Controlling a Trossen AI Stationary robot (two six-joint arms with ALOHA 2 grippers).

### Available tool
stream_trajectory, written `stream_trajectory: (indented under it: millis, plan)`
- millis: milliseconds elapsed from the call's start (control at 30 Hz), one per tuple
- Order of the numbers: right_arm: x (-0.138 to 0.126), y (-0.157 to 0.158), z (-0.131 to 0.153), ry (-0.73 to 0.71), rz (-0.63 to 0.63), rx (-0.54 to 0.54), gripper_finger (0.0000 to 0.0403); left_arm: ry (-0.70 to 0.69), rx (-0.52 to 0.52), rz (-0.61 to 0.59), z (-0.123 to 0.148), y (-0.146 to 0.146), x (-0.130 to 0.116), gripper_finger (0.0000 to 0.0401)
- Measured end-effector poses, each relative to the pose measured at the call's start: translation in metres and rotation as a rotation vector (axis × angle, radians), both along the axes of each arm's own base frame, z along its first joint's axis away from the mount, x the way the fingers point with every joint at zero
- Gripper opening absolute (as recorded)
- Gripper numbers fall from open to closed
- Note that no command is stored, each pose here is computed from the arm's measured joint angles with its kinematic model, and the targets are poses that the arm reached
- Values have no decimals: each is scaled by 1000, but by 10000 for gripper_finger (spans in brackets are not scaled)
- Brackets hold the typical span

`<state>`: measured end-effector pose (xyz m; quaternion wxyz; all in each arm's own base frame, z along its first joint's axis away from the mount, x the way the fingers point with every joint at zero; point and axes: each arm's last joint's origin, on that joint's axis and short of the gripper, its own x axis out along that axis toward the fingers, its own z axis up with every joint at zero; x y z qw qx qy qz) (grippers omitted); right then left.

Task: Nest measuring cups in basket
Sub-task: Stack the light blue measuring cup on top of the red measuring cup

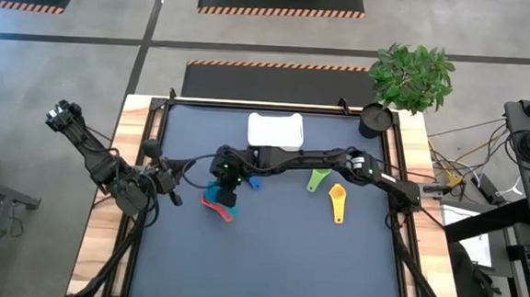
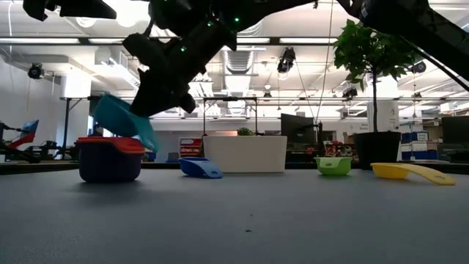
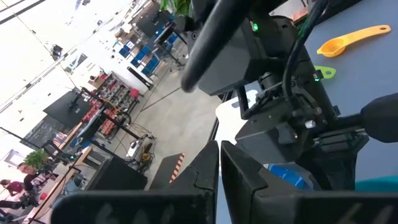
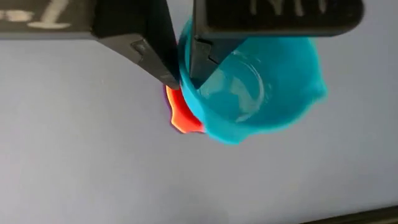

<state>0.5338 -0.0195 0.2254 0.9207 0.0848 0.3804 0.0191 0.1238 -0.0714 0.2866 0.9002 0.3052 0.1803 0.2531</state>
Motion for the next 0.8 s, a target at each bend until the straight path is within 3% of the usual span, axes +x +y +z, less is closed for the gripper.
stream_trajectory:
  millis: [333,533,667,800]
  plan:
    - [1,0,2,-19,-14,13,108,0,0,0,0,0,0,0]
    - [0,0,7,-13,-13,13,134,-1,-1,0,0,0,0,0]
    - [-1,1,17,-21,23,14,128,0,-1,-1,0,0,0,0]
    - [-2,8,17,-15,76,-1,84,-1,-1,0,0,0,0,0]
